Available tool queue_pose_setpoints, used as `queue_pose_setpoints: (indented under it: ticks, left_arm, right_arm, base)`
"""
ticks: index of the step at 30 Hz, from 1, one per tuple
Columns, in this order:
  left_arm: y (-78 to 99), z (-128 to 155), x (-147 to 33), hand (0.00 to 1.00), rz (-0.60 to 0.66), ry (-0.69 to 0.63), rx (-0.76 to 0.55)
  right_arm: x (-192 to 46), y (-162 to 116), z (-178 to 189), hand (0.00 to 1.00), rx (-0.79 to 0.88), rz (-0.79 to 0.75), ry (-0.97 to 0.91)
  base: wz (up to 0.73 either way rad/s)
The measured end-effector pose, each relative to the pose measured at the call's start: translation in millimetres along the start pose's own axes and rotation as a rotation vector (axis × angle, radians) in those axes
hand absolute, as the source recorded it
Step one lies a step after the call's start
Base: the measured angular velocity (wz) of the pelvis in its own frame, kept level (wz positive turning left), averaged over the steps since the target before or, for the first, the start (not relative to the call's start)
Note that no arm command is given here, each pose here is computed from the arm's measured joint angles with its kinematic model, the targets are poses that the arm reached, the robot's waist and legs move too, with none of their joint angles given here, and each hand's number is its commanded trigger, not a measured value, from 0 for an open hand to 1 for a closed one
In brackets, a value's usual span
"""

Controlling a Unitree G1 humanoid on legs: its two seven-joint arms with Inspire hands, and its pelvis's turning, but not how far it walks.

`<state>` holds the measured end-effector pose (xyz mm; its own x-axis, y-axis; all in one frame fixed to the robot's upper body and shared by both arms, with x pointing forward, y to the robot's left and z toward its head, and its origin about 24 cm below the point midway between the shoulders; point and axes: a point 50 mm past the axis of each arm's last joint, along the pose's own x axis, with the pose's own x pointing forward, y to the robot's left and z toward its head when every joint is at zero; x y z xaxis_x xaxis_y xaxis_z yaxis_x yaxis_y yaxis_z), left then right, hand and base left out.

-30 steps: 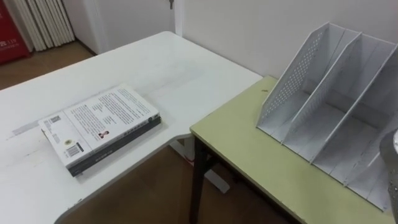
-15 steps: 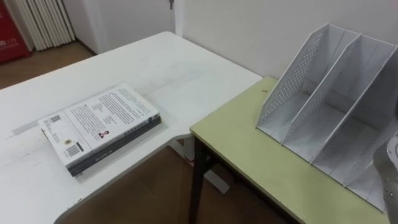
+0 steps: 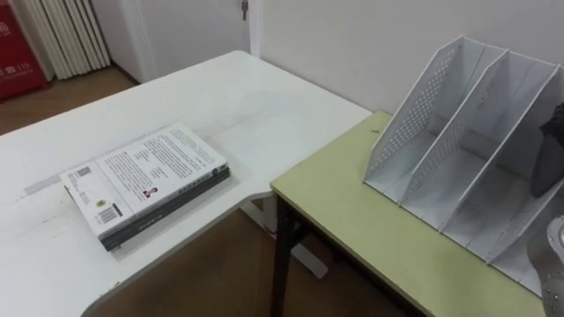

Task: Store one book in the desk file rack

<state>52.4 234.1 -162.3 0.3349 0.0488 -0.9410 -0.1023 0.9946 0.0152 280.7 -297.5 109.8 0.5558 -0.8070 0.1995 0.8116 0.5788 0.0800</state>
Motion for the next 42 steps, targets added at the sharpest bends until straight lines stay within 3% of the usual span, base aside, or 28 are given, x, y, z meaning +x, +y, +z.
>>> queue_pose_setpoints:
  ticks: [1,2,19,34,42]
  left_arm:
    - [-0.1,1,0.2,0.0,0.0,0.001,0.001]
    - [-0.1,1,0.2,0.0,0.0,0.001,0.001]
    - [1.6,0,0.1,0.0,0.018,0.009,0.001]
    - [1.8,0,0.1,0.0,0.022,0.012,0.007]
    - [2.2,-1,-0.2,0.0,0.025,0.011,0.006]
  right_arm:
    - [0,0,-1,0.1,-0.001,0.002,0.005]
    - [0,0,-2,0.0,0.001,0.002,0.01]
    - [-3,-5,-23,0.0,-0.039,0.058,0.093]
    - [-3,-4,-20,0.0,-0.028,0.061,0.078]
    - [-12,-2,29,0.0,0.048,0.02,-0.143]
  base:
    - [0.0]
    - [0.0]
    - [0.0]
    - [-0.01]
    - [-0.05]
